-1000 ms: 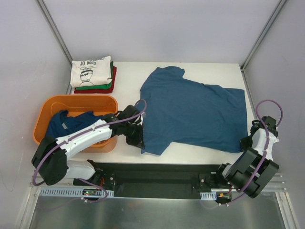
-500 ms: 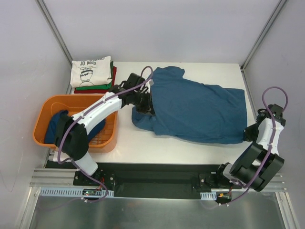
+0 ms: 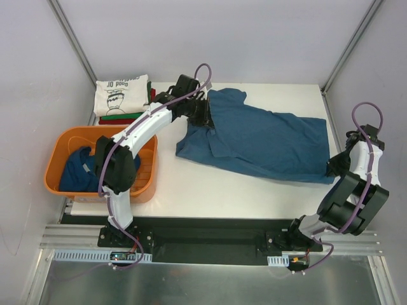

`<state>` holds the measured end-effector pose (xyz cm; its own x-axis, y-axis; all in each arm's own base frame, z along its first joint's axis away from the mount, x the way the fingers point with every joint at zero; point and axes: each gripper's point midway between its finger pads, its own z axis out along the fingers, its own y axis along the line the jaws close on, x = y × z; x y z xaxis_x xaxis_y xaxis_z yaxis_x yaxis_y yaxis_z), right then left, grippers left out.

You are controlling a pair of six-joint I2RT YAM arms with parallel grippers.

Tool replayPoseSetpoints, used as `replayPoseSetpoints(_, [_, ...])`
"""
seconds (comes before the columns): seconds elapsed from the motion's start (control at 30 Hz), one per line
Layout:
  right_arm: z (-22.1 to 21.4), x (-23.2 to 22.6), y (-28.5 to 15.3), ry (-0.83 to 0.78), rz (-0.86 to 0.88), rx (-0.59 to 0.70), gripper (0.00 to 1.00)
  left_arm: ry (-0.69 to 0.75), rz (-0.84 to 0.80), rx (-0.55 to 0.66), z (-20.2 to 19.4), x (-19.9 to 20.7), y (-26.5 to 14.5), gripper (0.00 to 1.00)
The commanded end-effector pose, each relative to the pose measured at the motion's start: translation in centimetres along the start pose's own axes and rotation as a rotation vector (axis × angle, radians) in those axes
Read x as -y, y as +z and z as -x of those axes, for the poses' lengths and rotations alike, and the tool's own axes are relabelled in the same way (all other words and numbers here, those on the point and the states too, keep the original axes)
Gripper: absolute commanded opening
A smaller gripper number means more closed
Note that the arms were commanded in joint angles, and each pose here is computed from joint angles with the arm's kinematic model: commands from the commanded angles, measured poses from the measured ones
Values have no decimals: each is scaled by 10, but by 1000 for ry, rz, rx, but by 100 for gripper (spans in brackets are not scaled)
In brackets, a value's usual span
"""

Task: Fold and stack the t-shirts
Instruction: Fold the tshirt

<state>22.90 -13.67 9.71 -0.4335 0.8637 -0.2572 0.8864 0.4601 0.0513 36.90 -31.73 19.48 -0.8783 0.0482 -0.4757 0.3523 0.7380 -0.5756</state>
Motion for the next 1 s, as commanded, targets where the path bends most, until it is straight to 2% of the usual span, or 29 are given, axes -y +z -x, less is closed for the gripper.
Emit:
replayPoseSetpoints(0.0, [9, -12, -4, -17, 7, -8, 1, 77, 11, 55, 32, -9, 7, 0])
replayPoseSetpoints(0.2, [18, -16, 3, -15, -13, -10, 1, 151, -32, 74, 60, -11, 28, 0])
replayPoseSetpoints(0.33, [22, -18, 14, -17, -37, -27, 1, 149, 7, 106, 75, -31, 39, 0])
replayPoseSetpoints(0.47, [33, -20, 23, -9, -60, -8, 1, 158, -21, 124, 80, -45, 63, 1])
replayPoseSetpoints(0.5, [39, -21, 25, -8, -61, 9, 1, 185, -41, 181, 93, -43, 68, 1])
replayPoseSetpoints(0.63, [55, -35, 38, -12, -35, 25, 3, 193, -124, 261, 110, -39, 94, 7])
replayPoseSetpoints(0.73, [61, -41, 40, -38, -28, 19, 8, 203, -114, 317, 123, -43, 101, 11])
replayPoseSetpoints(0.77, [62, -43, 39, -52, -20, 23, 22, 199, -97, 333, 128, -46, 101, 19])
replayPoseSetpoints(0.83, [61, -48, 32, -86, -3, 43, 38, 205, -106, 344, 132, -41, 96, 53])
replayPoseSetpoints(0.87, [61, -51, 28, -103, 11, 51, 53, 208, -125, 340, 132, -35, 92, 60])
replayPoseSetpoints(0.9, [59, -53, 24, -121, 22, 50, 58, 215, -139, 346, 133, -27, 82, 72])
replayPoseSetpoints(0.93, [57, -57, 15, -148, 32, 71, 63, 217, -144, 342, 132, -23, 77, 79])
replayPoseSetpoints(0.97, [52, -57, 13, -166, 35, 71, 78, 208, -145, 324, 127, -21, 72, 87])
